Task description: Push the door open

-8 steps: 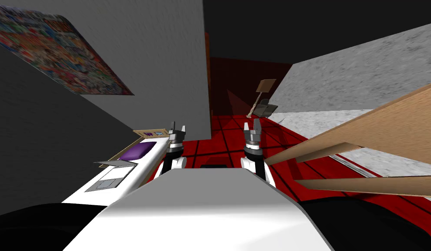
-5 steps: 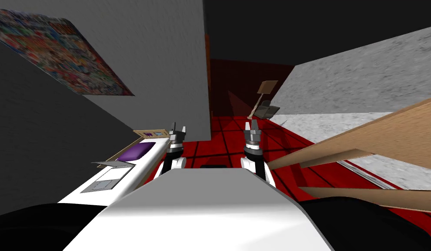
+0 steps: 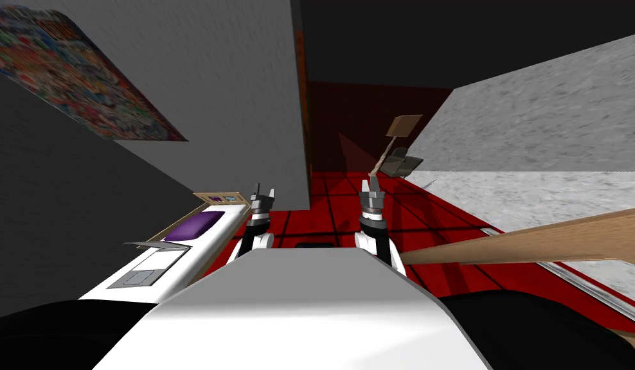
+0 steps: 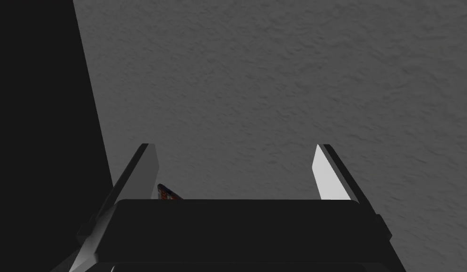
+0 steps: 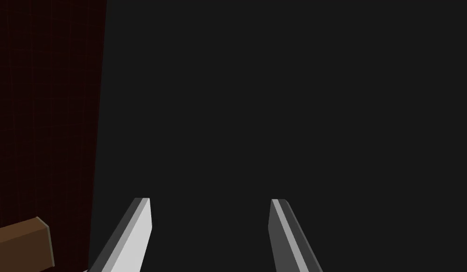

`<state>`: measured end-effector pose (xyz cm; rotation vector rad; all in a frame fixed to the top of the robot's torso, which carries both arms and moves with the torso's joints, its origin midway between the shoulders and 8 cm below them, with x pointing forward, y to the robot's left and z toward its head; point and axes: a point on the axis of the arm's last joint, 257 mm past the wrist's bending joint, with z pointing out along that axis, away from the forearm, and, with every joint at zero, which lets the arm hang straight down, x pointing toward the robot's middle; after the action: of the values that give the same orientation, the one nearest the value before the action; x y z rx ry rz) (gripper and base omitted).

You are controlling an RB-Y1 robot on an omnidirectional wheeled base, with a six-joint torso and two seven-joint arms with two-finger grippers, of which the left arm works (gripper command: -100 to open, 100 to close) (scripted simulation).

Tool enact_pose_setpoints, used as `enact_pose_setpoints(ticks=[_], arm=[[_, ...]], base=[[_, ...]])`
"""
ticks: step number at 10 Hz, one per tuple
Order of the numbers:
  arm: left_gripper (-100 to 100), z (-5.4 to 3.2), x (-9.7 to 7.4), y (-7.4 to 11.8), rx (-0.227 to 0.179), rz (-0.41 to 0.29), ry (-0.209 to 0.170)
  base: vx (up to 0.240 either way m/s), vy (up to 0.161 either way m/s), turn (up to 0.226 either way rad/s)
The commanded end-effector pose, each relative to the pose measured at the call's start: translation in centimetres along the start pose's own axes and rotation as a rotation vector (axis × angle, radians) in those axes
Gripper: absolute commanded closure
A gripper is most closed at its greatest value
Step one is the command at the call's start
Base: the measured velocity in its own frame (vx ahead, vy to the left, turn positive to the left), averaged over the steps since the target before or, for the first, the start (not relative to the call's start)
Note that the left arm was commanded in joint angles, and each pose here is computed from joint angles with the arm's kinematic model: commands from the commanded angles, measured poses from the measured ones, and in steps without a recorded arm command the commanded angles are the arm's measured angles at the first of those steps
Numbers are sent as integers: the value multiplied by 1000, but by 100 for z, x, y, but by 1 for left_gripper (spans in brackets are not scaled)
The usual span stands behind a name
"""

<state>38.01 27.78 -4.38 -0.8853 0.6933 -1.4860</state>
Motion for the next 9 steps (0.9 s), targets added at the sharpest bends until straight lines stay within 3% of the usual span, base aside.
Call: enact_pose_setpoints(ticks=[1,9], arm=[[-100,-20,-54,88,-14,-23,-4],[-100,-178,-362,474,-77,-136,-49]], base=[[213,-164,102],[193,-159,103]])
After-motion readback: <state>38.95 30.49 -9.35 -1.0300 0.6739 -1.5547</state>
